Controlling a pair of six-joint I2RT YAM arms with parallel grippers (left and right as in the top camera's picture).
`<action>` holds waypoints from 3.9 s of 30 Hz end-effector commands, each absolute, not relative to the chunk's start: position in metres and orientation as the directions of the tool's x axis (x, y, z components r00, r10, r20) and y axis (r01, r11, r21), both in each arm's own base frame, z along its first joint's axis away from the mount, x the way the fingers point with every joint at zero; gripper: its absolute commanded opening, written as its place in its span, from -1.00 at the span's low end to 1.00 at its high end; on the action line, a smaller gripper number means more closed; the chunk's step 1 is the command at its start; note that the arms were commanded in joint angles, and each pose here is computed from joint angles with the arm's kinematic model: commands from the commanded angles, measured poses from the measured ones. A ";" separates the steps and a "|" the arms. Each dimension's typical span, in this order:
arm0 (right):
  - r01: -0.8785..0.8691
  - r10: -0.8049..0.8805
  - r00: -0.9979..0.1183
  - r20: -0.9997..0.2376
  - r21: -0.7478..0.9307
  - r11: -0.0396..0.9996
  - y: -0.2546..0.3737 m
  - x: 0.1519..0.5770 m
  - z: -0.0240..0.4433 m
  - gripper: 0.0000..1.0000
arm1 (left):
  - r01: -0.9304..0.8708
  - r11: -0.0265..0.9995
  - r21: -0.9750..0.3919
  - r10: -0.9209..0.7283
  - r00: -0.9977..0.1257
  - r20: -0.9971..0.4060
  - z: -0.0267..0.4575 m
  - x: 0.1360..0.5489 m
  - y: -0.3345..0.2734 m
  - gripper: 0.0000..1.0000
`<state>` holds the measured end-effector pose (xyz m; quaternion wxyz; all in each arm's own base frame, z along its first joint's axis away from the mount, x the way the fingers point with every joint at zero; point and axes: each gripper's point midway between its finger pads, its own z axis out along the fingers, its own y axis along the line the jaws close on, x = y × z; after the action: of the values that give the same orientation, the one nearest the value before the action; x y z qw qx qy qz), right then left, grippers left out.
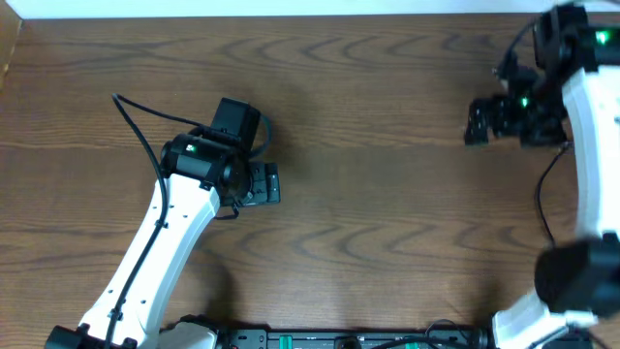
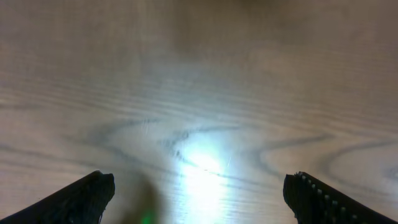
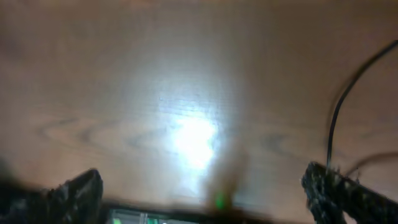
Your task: Untangle cables
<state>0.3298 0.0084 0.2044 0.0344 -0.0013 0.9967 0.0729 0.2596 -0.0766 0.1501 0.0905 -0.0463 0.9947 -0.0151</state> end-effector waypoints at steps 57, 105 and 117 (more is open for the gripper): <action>-0.081 0.020 -0.452 -0.892 0.064 0.995 0.016 0.237 0.238 0.98 | -0.033 0.975 -0.219 -0.196 -0.585 -0.787 0.226 0.177 -0.030 0.86; -0.181 -0.018 -0.067 -0.998 -0.006 0.983 0.037 0.243 0.158 0.99 | -0.033 0.975 -0.219 -0.196 -0.585 -0.787 0.226 0.177 -0.030 0.86; -0.181 -0.018 -0.067 -0.998 -0.006 0.983 0.037 0.243 0.158 0.99 | -0.050 0.977 -0.206 -0.196 -0.583 -0.789 0.205 0.185 -0.021 0.86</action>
<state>0.2435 0.0374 0.1585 0.6796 -0.0660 0.7279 0.0631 0.1811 -0.0172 0.2182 0.4509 -0.0987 0.8836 -0.0785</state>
